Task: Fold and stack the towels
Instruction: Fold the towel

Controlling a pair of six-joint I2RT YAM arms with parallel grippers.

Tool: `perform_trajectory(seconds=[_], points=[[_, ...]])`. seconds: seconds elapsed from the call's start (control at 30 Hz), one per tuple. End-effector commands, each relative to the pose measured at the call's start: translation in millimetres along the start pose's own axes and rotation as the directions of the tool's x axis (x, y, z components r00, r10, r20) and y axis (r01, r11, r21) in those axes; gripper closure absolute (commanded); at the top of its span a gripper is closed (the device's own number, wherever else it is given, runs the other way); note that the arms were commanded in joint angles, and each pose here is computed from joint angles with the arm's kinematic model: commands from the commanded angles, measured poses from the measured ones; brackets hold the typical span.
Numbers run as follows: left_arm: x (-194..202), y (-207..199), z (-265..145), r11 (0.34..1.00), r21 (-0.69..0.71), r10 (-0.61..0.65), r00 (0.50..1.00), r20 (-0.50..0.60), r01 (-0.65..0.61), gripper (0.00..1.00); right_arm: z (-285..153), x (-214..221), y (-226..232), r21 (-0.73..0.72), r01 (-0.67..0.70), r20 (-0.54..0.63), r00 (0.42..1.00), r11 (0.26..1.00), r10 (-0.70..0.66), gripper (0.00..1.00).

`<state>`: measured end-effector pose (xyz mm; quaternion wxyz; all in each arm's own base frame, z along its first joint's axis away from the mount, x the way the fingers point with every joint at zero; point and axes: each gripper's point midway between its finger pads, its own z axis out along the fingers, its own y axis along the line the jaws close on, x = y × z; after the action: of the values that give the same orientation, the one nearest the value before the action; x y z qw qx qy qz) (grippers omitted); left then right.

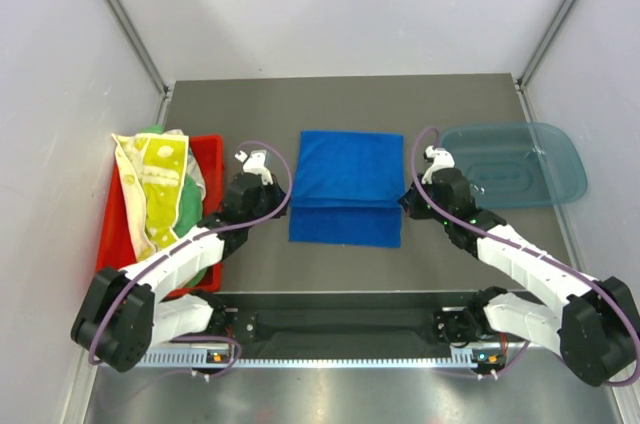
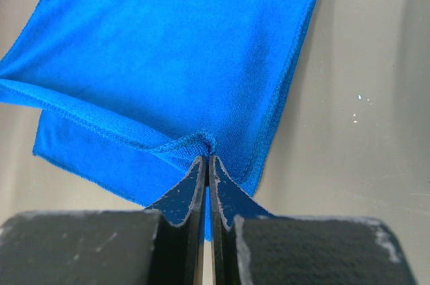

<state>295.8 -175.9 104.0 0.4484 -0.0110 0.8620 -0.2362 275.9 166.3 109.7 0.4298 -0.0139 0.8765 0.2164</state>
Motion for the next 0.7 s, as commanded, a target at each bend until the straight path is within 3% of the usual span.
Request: perform_trajectory(seconds=[0.0,0.67], points=[[-11.2,-4.6,-1.0,1.0,0.004,0.006,0.999,0.033,-0.006,1.0,-3.7,-8.7,10.0,-0.029,0.01,0.035,0.999,1.0,-0.009,1.0],[55.3,5.9,20.2,0.999,-0.047,0.004,0.995,-0.099,-0.009,1.0,19.8,58.8,-5.8,0.009,-0.036,-0.115,0.993,0.999,0.037,0.99]])
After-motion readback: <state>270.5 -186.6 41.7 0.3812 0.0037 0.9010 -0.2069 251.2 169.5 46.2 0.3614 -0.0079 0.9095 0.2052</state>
